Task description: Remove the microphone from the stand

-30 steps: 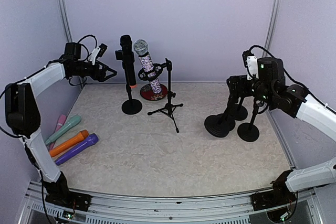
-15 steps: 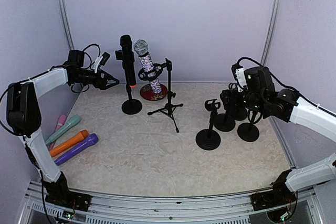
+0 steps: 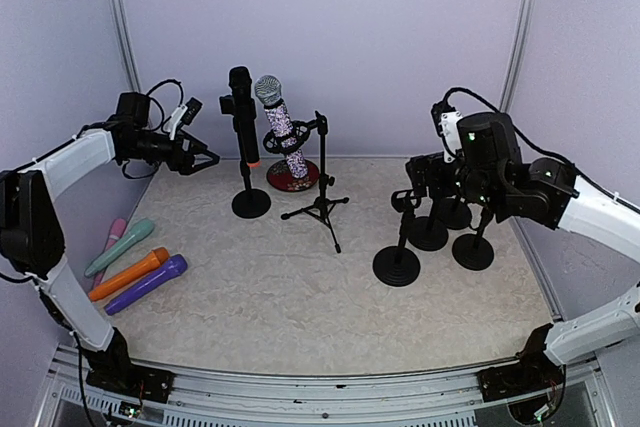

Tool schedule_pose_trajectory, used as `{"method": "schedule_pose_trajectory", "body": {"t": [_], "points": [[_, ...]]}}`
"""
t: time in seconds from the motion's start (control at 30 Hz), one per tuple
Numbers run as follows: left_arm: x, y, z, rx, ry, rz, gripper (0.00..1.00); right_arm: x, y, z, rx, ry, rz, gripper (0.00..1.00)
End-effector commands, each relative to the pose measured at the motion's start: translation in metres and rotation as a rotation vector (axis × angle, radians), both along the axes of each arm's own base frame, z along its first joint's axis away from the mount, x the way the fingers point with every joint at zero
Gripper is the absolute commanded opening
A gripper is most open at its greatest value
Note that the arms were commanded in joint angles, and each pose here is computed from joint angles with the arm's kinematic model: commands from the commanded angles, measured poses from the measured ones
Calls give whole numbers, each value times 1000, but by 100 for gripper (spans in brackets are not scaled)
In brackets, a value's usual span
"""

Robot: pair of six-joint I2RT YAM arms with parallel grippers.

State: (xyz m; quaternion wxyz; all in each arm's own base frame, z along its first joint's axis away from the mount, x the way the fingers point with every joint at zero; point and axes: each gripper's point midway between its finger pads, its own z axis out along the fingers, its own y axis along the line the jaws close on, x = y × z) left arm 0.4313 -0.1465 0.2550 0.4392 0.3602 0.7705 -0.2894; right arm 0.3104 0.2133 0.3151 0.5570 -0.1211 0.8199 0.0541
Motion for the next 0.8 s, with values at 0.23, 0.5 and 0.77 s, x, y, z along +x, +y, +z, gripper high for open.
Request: {"method": "schedule_pose_trajectory", "body": {"t": [0.23, 0.5, 0.77], "points": [[-35, 21, 8, 16, 24, -1, 89, -56, 141, -123, -147, 180, 189, 82], [-54, 31, 16, 51, 18, -3, 92, -3, 142, -239, -353, 353, -15, 75], [-68, 33, 20, 82, -6, -2, 93, 11, 107, -297, -425, 428, -108, 49]]}}
